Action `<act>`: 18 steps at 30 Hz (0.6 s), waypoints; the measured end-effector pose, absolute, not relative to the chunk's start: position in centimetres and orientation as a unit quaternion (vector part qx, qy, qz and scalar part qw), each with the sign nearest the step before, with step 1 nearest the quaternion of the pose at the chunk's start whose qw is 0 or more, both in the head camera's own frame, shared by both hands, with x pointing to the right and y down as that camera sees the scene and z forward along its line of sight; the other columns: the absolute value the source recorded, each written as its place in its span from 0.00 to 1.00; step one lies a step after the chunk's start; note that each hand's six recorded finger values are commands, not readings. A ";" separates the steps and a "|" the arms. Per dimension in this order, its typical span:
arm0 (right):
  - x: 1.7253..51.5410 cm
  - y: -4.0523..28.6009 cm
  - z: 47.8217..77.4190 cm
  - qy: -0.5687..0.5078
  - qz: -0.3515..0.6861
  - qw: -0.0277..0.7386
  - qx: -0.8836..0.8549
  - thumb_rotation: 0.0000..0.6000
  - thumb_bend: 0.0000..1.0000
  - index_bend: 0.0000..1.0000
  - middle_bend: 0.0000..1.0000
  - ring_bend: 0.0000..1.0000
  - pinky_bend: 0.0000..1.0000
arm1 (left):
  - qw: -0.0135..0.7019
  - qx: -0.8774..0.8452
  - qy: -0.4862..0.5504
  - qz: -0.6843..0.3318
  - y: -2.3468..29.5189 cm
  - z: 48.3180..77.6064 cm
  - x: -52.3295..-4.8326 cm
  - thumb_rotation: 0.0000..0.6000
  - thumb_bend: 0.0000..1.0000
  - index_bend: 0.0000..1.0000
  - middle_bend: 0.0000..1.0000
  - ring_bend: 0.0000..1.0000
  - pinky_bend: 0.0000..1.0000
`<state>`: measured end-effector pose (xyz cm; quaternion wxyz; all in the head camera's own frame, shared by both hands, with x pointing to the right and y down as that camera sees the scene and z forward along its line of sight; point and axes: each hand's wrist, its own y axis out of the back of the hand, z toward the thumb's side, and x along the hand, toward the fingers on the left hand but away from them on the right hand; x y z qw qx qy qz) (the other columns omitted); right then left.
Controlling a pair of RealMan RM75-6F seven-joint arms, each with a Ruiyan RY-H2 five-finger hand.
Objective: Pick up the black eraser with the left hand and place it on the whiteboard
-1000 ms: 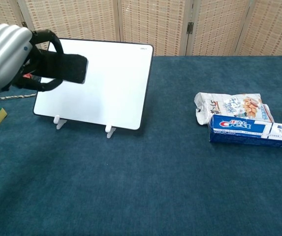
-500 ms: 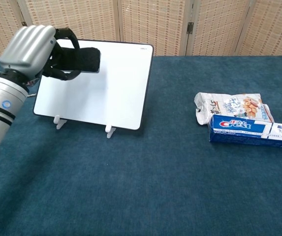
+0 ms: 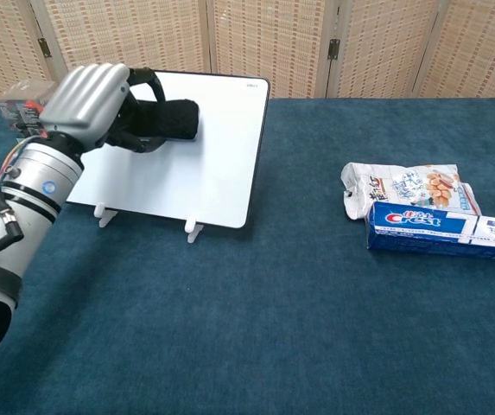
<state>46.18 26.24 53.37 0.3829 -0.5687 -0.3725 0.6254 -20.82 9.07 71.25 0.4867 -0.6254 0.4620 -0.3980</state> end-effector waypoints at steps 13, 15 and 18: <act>46.3 26.5 53.2 -0.375 0.627 0.383 -0.565 1.00 0.33 0.00 0.00 0.08 0.13 | 0.471 -0.642 0.452 -0.402 9.2 72.3 -20.2 1.00 0.25 0.24 1.00 1.00 1.00; 46.3 26.5 53.3 -0.374 0.628 0.383 -0.564 1.00 0.33 0.00 0.00 0.08 0.13 | 0.470 -0.643 0.452 -0.402 9.4 72.3 -20.2 1.00 0.25 0.22 1.00 1.00 1.00; 46.4 26.4 53.3 -0.374 0.629 0.383 -0.563 1.00 0.33 0.00 0.00 0.08 0.13 | 0.469 -0.645 0.455 -0.396 10.1 72.0 -20.5 1.00 0.25 0.20 1.00 1.00 1.00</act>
